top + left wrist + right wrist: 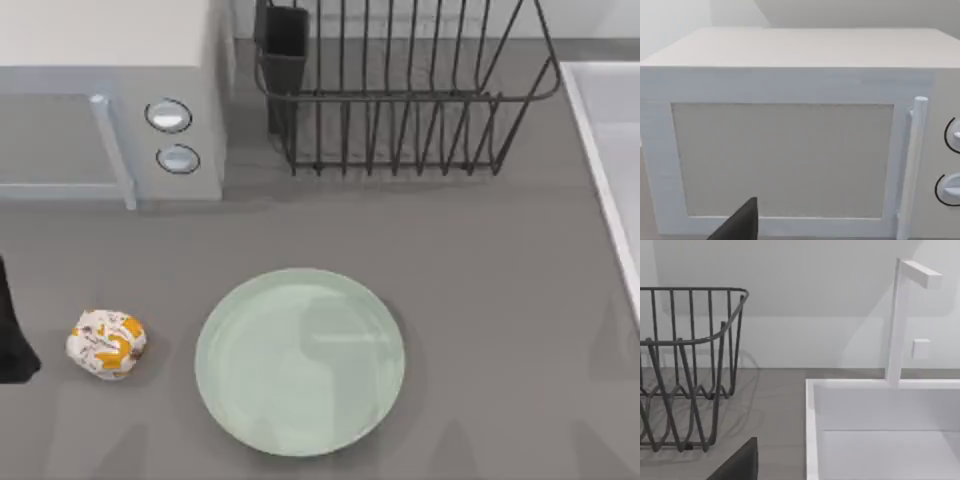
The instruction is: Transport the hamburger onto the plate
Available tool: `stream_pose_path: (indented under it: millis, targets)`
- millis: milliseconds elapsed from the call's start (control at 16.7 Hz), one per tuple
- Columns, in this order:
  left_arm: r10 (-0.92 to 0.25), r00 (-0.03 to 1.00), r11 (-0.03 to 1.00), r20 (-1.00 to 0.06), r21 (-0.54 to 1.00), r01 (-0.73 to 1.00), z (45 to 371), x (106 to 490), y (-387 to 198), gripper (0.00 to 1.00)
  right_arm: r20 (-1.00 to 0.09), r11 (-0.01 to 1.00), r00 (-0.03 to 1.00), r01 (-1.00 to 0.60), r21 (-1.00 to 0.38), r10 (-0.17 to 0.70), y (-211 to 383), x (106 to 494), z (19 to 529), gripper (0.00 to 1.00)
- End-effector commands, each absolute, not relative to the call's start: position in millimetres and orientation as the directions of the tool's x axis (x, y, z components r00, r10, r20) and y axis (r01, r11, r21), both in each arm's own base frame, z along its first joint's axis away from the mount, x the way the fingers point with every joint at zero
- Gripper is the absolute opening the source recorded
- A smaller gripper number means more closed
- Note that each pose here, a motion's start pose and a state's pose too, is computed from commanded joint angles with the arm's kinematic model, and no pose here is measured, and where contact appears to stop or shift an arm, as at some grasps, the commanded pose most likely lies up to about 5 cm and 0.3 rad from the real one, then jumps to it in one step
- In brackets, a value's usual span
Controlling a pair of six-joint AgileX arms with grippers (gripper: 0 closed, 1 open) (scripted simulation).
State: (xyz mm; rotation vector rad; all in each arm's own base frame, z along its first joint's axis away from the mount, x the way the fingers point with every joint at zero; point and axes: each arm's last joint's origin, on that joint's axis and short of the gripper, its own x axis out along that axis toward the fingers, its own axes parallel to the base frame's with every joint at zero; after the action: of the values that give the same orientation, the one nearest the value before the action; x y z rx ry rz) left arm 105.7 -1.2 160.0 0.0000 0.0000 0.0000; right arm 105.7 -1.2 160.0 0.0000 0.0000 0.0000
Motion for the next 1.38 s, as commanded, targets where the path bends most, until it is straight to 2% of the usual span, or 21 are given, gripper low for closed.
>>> stream_pose_path:
  millis: [180, 360, 480, 660, 840, 1020, 1200, 1380]
  targets:
    - [-0.004, 1.0, 1.0, -0.009, 0.001, 0.004, 161.7, 105.8, -1.5, 1.0, 0.0, 1.0, 1.0, 0.0, 0.0, 0.0, -1.2, 105.7, 160.0, 1.0]
    - [-0.027, 0.996, 1.0, -0.089, 0.007, 0.028, 175.6, 107.6, -3.7, 1.0, 0.0, 1.0, 1.0, 0.0, 0.0, 0.0, -1.2, 105.7, 160.0, 1.0]
    - [-0.046, 0.981, 0.999, -0.19, 0.013, 0.049, 189.1, 112.6, -5.9, 1.0, 0.0, 1.0, 1.0, 0.0, 0.0, 0.0, -1.2, 105.7, 160.0, 1.0]
    - [-0.073, 0.91, 0.996, -0.408, 0.024, 0.091, 207.7, 131.5, -10.9, 1.0, 0.0, 1.0, 1.0, 0.0, 0.0, 0.0, -1.2, 105.7, 160.0, 1.0]
    - [-0.09, 0.747, 0.988, -0.658, 0.032, 0.148, 215.7, 164.9, -19.6, 1.0, 0.0, 1.0, 1.0, 0.0, 0.0, 0.0, -1.2, 105.7, 160.0, 1.0]
    - [-0.085, 0.514, 0.977, -0.854, 0.03, 0.211, 210.0, 204.7, -32.4, 1.0, 0.0, 1.0, 1.0, 0.0, 0.0, 0.0, -1.2, 105.7, 160.0, 1.0]
    - [-0.061, 0.288, 0.963, -0.956, 0.02, 0.268, 197.7, 240.7, -46.9, 1.0, 0.0, 1.0, 1.0, 0.0, 0.0, 0.0, -1.2, 105.7, 160.0, 1.0]
    - [-0.032, 0.126, 0.95, -0.992, 0.008, 0.311, 185.8, 268.6, -60.3, 1.0, 0.0, 1.0, 1.0, 0.0, 0.0, 0.0, -1.2, 105.7, 160.0, 1.0]
